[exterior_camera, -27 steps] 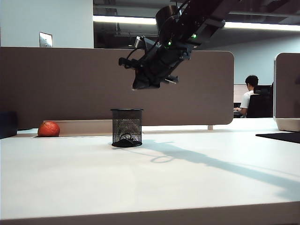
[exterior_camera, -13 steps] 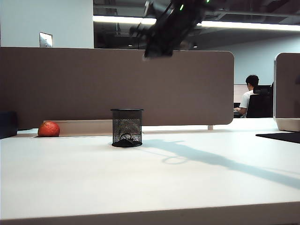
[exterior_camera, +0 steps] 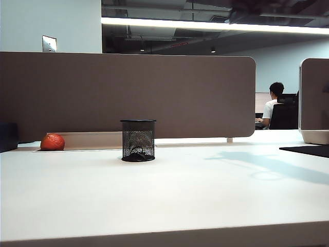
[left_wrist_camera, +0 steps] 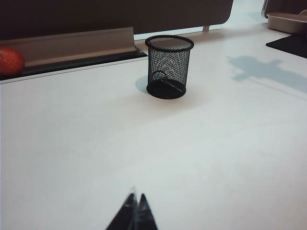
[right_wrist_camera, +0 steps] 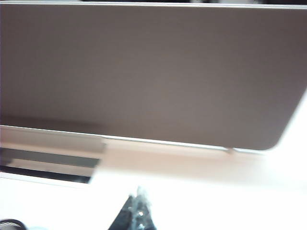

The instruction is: Pick up a bunch of keys from the table, then put them into the black basket.

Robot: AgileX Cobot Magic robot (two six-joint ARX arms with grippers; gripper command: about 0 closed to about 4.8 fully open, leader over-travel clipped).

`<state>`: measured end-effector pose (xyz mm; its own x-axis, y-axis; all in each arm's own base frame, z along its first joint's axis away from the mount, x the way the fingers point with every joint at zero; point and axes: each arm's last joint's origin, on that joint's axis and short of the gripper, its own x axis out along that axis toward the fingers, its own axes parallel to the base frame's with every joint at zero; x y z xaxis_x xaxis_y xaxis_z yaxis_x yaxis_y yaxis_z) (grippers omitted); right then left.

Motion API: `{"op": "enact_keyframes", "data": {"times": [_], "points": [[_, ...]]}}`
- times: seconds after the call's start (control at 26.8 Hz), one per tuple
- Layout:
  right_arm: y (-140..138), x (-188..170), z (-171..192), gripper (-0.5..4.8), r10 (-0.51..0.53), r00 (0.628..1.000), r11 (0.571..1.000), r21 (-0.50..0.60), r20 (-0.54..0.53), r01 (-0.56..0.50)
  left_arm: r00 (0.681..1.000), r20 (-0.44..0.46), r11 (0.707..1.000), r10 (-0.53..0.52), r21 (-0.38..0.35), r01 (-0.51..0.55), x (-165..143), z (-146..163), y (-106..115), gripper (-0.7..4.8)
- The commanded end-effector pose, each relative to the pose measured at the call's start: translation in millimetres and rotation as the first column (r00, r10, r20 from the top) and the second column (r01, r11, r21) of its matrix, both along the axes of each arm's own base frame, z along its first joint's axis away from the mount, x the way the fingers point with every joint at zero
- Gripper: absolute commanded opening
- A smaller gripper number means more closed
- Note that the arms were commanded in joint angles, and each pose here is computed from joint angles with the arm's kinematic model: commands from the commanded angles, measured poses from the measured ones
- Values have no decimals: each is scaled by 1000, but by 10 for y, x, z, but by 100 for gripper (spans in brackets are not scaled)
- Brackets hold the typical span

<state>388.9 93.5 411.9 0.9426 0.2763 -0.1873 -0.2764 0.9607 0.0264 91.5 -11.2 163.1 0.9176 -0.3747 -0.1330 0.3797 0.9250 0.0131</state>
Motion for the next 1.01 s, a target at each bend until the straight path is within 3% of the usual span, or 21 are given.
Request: {"op": "enact_keyframes", "data": {"times": [0.04,0.22,0.45,0.52,1.01], "points": [[-203,-122,137,-5,-52,999,999,-5,2,52,997,41,998,67,4,-67,7,54,19,-5],[-518,-355,396,-5,-127,990,992,8,54,127,981,81,984,174,8,-176,19,90,49,-6],[-718,-730,569,-5,-174,984,985,0,36,174,976,89,980,197,7,-199,20,98,56,-6],[-804,-1046,469,-5,-197,979,980,2,43,197,975,92,979,201,7,-202,21,101,57,-6],[-1009,-1961,-360,-5,-289,955,957,21,71,288,949,116,955,294,4,-297,25,124,85,-6]]}}
